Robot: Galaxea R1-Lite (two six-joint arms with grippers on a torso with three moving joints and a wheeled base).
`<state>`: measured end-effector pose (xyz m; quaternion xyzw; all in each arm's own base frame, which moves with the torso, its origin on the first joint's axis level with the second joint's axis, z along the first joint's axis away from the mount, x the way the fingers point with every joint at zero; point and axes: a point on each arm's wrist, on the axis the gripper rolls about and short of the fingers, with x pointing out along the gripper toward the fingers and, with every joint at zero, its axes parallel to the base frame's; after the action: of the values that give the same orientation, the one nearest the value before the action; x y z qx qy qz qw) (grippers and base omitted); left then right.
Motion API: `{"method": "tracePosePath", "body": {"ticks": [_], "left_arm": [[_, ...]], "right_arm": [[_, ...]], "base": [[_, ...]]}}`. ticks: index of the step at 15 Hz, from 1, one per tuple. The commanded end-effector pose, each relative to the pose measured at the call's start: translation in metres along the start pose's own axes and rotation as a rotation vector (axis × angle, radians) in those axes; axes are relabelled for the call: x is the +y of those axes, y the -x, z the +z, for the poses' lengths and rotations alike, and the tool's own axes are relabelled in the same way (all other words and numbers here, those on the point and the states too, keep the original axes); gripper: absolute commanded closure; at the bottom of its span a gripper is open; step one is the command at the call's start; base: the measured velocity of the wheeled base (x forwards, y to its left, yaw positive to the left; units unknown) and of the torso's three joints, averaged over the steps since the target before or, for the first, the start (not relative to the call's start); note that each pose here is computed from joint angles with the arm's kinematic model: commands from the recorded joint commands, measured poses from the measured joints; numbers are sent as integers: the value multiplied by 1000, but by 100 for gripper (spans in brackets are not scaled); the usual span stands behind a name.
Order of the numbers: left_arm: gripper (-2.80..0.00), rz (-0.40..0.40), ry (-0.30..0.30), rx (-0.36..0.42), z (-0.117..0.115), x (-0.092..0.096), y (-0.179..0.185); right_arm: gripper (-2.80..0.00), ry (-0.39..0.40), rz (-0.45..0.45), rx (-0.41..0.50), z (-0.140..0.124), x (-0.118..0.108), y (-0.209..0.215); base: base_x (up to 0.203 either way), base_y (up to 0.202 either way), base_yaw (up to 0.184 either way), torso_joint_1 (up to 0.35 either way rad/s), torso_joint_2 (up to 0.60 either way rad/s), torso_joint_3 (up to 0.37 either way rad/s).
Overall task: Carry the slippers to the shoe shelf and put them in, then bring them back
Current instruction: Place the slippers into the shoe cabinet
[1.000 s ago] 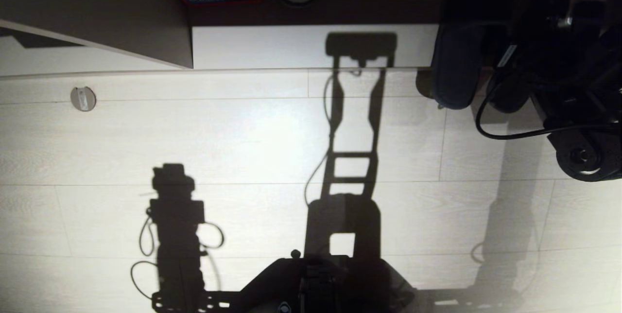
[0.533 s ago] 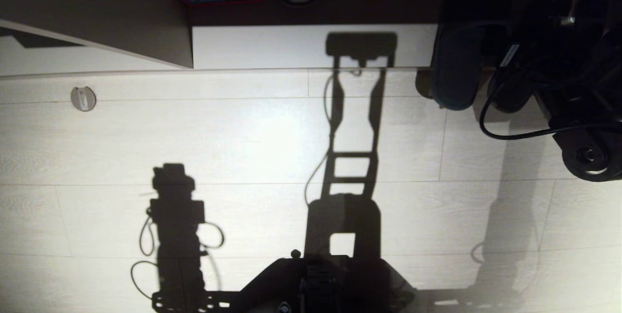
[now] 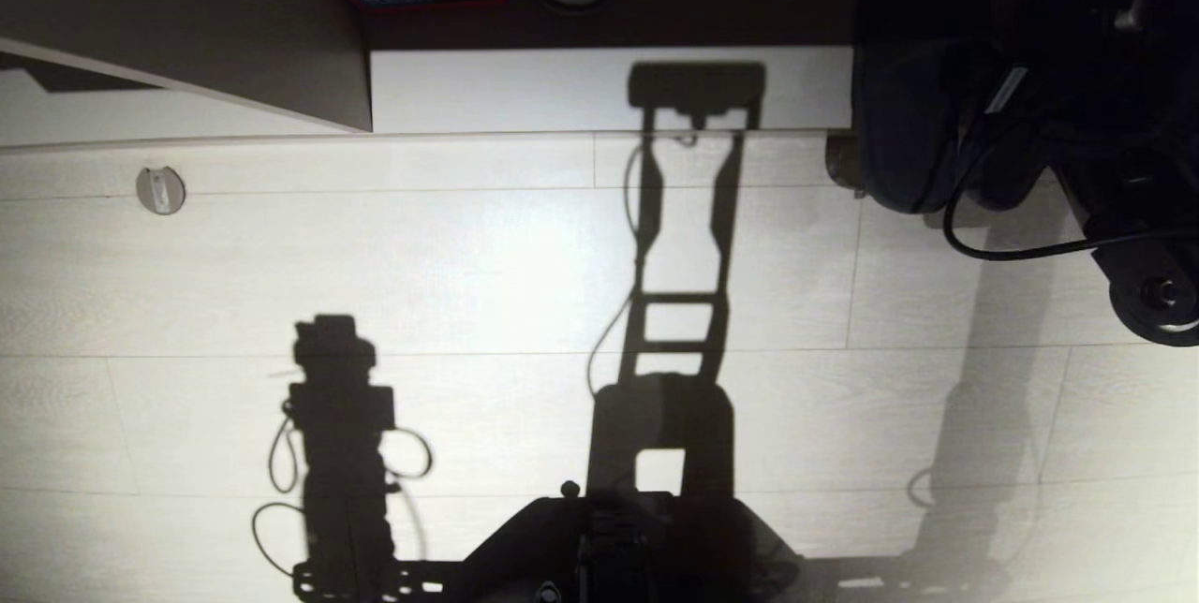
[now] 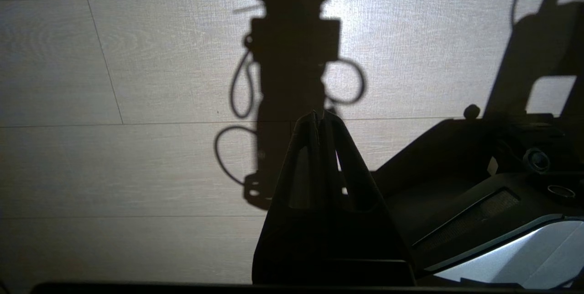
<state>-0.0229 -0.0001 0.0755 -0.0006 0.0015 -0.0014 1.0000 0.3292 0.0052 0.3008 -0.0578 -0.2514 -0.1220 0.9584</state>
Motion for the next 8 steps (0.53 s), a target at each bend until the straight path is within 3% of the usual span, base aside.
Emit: {"method": "tracePosePath", "body": {"ticks": [1, 8], "left_arm": [[0, 0, 0, 0, 0, 0, 0], [0, 0, 0, 0, 0, 0, 0]], "right_arm": [[-280, -4, -5, -22, 9, -2, 2], [-280, 1, -1, -2, 3, -1, 2]], "base": [[0, 0, 0, 0, 0, 0], [0, 0, 0, 0, 0, 0]]}}
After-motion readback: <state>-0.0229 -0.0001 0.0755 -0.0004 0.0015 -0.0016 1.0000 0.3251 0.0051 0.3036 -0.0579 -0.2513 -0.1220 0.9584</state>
